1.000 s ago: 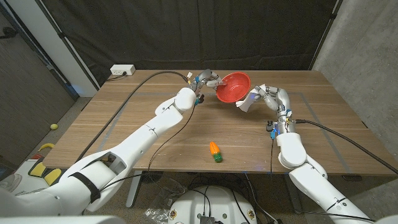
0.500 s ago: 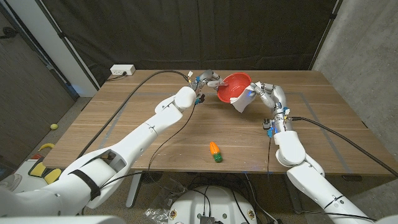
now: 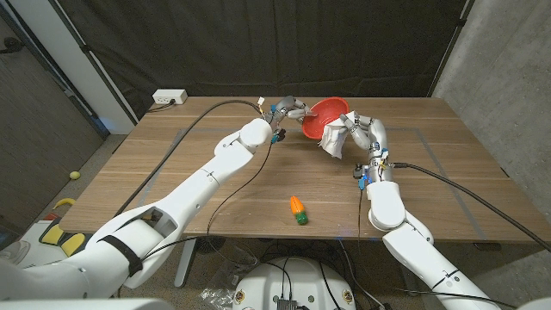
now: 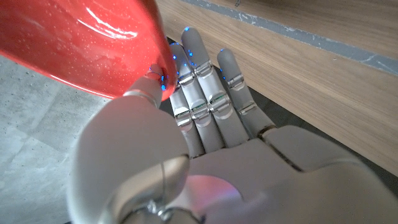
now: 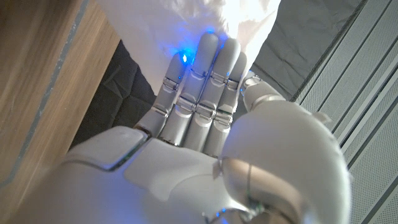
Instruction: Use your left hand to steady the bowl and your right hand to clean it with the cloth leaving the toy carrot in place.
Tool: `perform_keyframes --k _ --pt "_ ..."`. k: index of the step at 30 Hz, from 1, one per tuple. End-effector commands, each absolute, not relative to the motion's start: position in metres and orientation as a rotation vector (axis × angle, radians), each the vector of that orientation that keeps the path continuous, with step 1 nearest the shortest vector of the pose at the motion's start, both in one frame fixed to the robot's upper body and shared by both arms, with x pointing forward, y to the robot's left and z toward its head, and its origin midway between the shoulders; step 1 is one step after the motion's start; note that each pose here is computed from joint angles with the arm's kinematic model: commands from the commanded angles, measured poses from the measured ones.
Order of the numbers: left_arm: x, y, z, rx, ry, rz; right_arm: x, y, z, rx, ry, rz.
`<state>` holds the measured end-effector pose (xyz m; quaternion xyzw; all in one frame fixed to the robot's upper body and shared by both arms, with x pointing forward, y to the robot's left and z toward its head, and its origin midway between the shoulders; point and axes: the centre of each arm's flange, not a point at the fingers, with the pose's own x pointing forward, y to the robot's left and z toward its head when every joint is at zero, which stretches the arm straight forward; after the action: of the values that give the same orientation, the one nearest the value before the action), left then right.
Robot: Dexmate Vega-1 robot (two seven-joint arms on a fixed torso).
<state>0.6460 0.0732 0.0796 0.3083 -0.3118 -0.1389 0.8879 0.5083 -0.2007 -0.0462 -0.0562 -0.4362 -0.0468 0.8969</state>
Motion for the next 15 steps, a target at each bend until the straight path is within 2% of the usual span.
perform_keyframes --k 1,15 --pt "0.645 0.073 0.082 0.543 -0.653 -0.297 0.51 -0.189 -0.056 -0.013 -0.897 -0.051" --pt "0.643 0.07 0.082 0.479 -0.675 -0.228 0.5 -0.184 -0.064 0.121 -0.932 -0.011"
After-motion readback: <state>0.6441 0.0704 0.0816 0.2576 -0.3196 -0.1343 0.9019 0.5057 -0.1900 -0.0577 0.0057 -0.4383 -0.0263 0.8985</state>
